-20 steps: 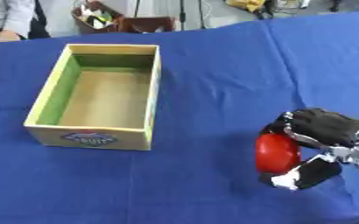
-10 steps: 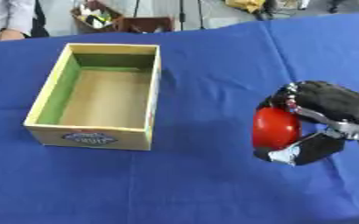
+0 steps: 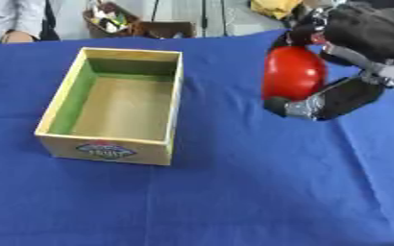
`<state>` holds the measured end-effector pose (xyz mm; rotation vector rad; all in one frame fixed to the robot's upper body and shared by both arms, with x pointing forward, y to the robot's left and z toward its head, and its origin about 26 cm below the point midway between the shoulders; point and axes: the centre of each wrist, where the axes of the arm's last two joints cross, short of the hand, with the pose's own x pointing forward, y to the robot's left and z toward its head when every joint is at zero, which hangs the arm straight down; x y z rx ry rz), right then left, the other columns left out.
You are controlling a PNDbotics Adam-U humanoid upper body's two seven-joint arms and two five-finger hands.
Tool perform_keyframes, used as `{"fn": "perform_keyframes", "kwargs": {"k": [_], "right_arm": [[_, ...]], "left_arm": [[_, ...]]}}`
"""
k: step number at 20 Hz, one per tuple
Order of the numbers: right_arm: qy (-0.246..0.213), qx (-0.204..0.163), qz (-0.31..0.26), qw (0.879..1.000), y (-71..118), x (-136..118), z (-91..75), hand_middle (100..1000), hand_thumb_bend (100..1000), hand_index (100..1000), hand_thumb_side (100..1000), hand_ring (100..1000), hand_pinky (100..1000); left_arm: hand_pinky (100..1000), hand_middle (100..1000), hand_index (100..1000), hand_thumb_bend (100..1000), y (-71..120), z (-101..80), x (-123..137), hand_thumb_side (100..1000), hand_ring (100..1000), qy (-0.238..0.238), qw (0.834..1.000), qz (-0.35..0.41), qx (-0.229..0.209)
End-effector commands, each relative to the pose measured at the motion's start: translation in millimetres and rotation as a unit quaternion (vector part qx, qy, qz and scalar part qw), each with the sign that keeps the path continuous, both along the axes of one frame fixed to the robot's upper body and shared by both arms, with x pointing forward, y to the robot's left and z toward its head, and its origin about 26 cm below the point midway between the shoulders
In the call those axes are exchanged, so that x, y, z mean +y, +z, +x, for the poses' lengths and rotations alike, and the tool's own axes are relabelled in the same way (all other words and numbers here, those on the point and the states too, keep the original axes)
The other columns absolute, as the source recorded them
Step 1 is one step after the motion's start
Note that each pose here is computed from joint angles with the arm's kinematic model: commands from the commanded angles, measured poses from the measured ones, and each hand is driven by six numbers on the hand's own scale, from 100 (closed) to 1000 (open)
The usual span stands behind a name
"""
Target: Pick up objects on the table and place them in the box.
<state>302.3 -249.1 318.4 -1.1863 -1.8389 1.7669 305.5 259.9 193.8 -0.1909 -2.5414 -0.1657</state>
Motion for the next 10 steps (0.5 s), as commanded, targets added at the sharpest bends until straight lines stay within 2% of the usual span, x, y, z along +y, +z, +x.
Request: {"fn": "perform_keyframes", "kwargs": {"k": [1, 6, 10], "right_arm": [[0.011, -0.011, 0.015, 1.0, 17.1, 10, -2.5, 294, 100, 484, 820, 521, 553], [0.035, 0.001, 0.051, 0.998, 28.3, 30, 19.0, 285, 100, 486, 808, 516, 540], [0.039, -0.006, 0.076, 0.996, 39.0, 48, 36.1, 283, 100, 488, 802, 515, 537]], "left_arm": [[111, 396, 649, 100, 5.9, -2.6, -2, 735, 324, -0.011, 1.0, 0.006, -0.011], [110, 396, 649, 100, 4.9, -2.5, -6, 734, 324, -0.024, 1.0, 0.006, -0.008], [110, 396, 649, 100, 5.1, -2.1, -9, 735, 325, -0.035, 0.999, 0.006, -0.008]]}}
